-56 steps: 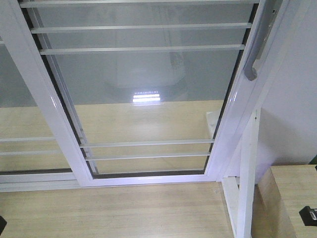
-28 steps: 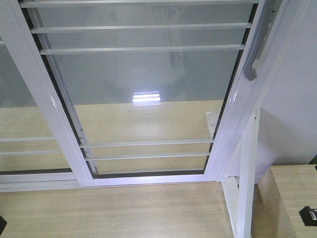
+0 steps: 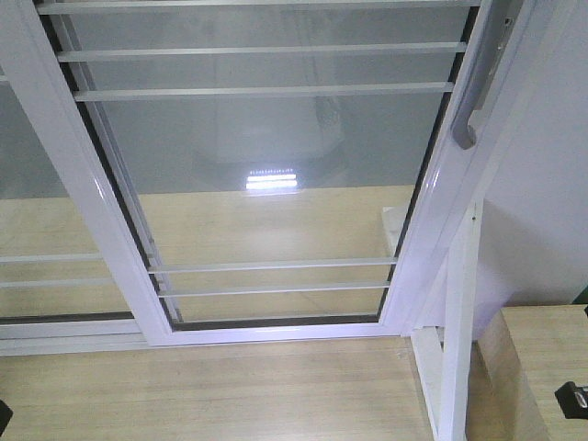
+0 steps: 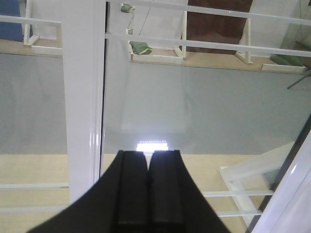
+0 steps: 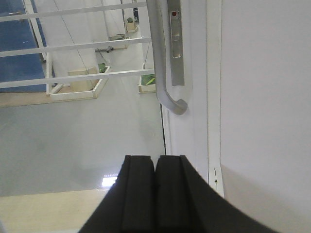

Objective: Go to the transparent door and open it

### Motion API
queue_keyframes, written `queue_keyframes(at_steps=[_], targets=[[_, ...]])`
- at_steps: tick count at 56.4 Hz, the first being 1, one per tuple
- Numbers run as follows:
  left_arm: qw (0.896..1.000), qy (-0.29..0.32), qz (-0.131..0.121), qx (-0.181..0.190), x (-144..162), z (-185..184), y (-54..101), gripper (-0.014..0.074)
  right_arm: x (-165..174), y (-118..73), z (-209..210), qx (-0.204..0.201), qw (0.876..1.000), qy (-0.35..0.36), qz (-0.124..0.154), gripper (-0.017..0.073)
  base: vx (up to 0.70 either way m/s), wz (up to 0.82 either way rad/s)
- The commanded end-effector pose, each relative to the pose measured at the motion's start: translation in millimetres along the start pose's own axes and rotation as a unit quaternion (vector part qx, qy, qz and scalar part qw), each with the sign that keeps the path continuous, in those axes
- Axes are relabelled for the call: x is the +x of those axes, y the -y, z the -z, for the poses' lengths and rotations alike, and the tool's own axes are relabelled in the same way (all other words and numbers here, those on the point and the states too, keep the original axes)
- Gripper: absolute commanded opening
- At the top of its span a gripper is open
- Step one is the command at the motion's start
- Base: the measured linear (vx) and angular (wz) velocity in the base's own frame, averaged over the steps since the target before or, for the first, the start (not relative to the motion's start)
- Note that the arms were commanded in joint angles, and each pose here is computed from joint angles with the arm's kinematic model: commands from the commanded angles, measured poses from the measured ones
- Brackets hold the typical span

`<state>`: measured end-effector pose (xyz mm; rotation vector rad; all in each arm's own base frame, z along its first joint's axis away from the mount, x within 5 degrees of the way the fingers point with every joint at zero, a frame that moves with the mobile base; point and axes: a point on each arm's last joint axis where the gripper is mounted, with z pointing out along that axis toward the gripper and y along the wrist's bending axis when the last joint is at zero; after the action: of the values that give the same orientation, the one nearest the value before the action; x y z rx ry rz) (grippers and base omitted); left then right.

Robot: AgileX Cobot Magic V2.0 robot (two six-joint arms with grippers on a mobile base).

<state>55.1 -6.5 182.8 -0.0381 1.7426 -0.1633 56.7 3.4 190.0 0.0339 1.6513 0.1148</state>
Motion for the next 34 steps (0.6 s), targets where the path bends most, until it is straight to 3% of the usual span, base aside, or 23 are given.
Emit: queue_keyframes(at_steps=[1,22,29,34], targets=[[0.999,0.049,0.005,0.004,-14,2,1.1,0.0003,-8,-0.3,1,-0.002,0.999,0.049,-0.001,0.0001,0.00,0.00],[0.996,0.093,0.003,0.001,-21,4,0.5,0.0003,-13,-0.5,1,-0.002,0.997,0.074,0.005,0.0001,0.00,0.00],[0.987,0.161,-0.014,-0.005,-34,7,0.1,0.0003,-17,-0.7,2,-0.003,0.995,0.095,0.007,0.0001,0.00,0.00],[0.980,0.201,-0.006,-0.006,-41,9,-0.3,0.0003,-22,-0.9,3,-0.004,0.993,0.121,0.008,0.0001,0.00,0.00]])
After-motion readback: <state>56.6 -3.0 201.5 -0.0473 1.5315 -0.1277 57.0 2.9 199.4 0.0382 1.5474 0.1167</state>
